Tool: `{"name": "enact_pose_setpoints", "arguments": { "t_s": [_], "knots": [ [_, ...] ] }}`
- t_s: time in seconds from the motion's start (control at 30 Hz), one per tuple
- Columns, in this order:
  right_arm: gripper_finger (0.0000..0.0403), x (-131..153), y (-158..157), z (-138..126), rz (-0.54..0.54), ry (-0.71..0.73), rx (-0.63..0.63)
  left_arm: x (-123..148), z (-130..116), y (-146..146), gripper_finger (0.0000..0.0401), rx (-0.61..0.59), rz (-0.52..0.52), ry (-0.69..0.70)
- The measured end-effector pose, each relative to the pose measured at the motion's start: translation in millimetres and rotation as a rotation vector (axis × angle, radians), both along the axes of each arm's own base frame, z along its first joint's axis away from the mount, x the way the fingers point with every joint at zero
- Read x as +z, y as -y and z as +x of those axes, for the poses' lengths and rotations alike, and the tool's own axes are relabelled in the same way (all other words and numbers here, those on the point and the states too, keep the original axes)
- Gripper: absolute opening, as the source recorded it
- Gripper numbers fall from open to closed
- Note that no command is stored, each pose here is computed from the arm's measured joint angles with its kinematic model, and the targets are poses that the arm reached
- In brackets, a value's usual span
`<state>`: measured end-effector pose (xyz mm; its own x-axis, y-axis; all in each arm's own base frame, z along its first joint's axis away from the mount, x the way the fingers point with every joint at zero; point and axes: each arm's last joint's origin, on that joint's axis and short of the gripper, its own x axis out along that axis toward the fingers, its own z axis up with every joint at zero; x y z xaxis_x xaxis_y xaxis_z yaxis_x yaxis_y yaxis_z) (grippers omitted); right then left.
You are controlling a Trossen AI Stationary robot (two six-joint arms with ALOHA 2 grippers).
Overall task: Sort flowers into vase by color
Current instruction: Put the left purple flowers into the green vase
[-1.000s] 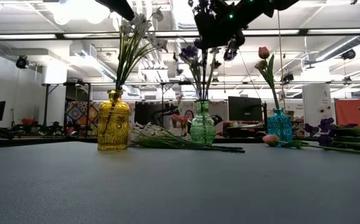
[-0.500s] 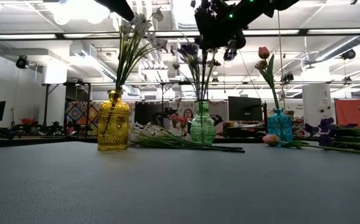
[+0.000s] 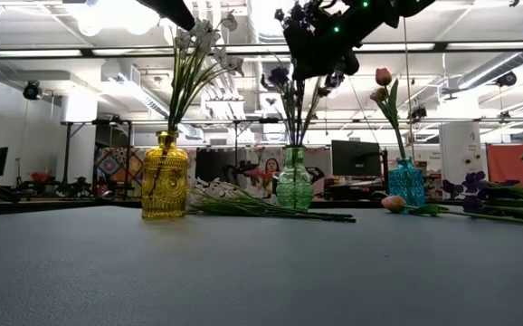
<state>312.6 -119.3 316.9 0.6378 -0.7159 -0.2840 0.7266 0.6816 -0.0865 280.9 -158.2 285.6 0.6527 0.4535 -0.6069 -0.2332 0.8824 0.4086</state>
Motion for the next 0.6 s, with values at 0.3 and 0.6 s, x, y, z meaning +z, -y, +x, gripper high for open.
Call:
{"name": "enact_pose_setpoints", "arguments": {
  "t_s": [0.3,0.6],
  "knots": [
    [0.0102,-4.8,2.0,-2.2,0.058,-0.002,-0.022,0.0,0.0,0.0,0.0201,0.003,-0.003,0.002],
    [0.0198,-6.6,1.5,-2.7,0.053,-0.032,-0.015,0.0,0.0,0.0,0.0201,0.004,-0.005,0.004]
  ]
}}
